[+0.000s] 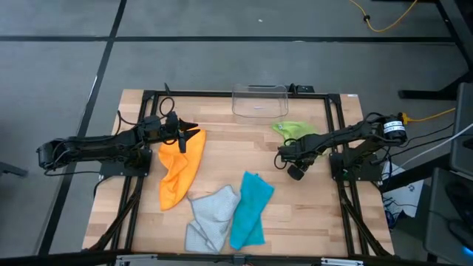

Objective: Fold microfiber towels
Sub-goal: Fold the green microfiber towel

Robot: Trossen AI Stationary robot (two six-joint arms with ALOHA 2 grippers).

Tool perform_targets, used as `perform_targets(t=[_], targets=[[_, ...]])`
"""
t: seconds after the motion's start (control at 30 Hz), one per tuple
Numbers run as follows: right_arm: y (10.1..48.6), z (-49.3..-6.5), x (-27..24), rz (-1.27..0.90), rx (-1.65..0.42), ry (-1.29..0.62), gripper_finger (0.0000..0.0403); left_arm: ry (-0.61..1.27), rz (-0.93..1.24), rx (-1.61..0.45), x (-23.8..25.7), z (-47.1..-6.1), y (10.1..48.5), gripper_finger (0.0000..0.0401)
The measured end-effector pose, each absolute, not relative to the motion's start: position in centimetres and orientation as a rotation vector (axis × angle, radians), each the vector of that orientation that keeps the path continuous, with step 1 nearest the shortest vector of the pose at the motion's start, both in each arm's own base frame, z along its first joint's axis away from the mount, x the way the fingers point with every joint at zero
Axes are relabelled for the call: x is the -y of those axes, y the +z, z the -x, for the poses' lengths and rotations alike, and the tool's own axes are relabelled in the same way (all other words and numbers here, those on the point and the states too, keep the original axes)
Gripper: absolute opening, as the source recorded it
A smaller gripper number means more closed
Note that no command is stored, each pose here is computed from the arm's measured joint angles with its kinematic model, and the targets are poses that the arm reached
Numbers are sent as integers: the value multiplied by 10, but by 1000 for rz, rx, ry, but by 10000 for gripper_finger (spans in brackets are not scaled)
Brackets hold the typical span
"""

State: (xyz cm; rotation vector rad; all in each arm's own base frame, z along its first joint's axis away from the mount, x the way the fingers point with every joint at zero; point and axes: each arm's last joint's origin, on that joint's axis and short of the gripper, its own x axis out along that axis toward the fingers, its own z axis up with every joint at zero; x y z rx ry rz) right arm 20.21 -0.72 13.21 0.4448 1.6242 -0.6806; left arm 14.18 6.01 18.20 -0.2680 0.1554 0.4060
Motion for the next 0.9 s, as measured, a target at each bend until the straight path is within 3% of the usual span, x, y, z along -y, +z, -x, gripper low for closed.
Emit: perform_targets(t=[0.23, 0.57, 0.9], targets=[[132, -198, 9, -363, -1665, -675, 11, 406, 268, -155, -60, -142, 182, 124], [181, -212, 6, -155, -1733, -749, 3, 406, 268, -155, -60, -142, 182, 124], [263, -250, -6, 21, -1490, -690, 2, 412, 402, -128, -60, -142, 182, 124]])
